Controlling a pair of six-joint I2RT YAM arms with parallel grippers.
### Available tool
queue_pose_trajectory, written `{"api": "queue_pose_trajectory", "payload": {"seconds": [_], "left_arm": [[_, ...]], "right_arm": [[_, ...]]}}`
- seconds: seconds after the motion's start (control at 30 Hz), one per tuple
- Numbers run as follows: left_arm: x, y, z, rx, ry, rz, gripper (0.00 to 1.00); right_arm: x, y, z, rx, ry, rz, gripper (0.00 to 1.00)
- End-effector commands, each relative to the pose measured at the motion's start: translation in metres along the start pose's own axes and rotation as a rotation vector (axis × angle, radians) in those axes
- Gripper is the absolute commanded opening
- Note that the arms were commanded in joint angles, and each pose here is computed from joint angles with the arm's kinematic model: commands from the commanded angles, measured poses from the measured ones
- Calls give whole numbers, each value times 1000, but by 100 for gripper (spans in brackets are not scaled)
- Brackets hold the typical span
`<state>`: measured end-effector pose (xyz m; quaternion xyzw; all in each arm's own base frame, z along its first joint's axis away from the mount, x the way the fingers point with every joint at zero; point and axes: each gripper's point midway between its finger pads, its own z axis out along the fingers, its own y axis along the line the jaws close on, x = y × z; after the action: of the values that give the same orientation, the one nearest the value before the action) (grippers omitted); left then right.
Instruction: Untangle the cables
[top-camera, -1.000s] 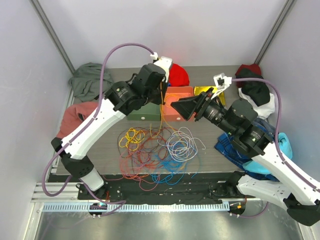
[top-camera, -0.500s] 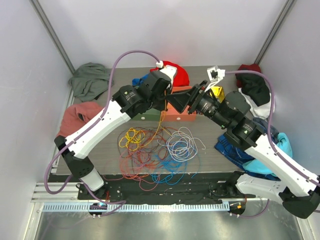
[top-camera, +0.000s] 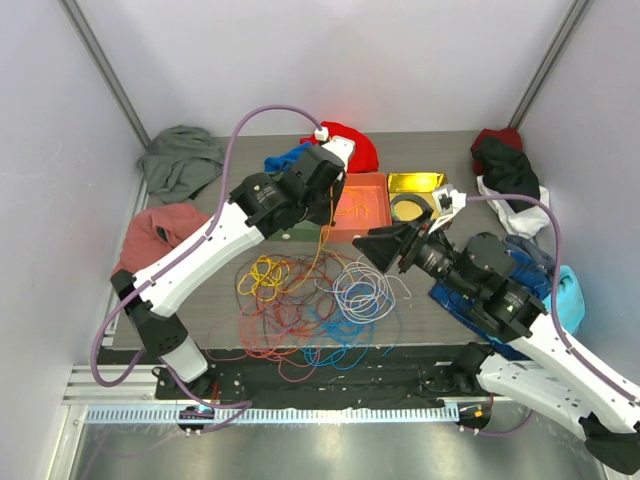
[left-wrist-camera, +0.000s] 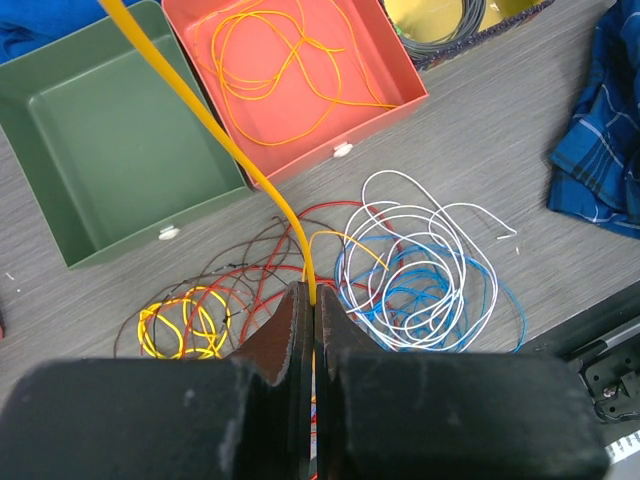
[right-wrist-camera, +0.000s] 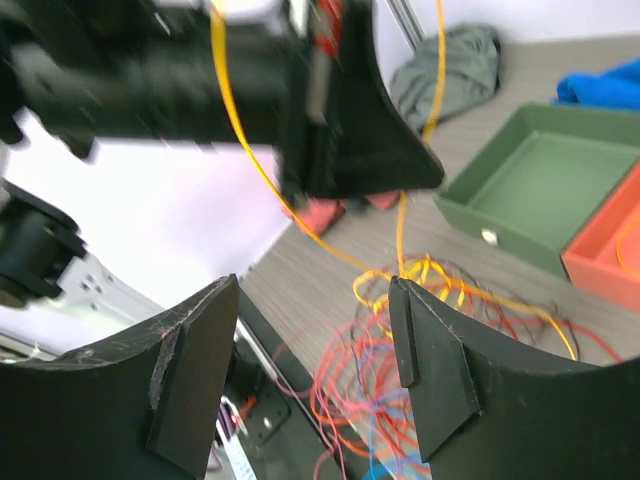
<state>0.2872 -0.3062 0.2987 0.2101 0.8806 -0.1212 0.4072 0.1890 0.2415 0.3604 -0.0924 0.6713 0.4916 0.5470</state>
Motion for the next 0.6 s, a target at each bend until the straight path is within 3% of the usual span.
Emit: {"api": "queue_pose_trajectory", "payload": {"seconds": [0.0,0.57], "left_arm": [[-15,-2,-5,10,-52,4,0],[-24,-23,-4,76,-49,-20,0]], "right_arm": [[24,-7,0,-13,45,23,70],[67,-20,59,-24,99,21,71]]}}
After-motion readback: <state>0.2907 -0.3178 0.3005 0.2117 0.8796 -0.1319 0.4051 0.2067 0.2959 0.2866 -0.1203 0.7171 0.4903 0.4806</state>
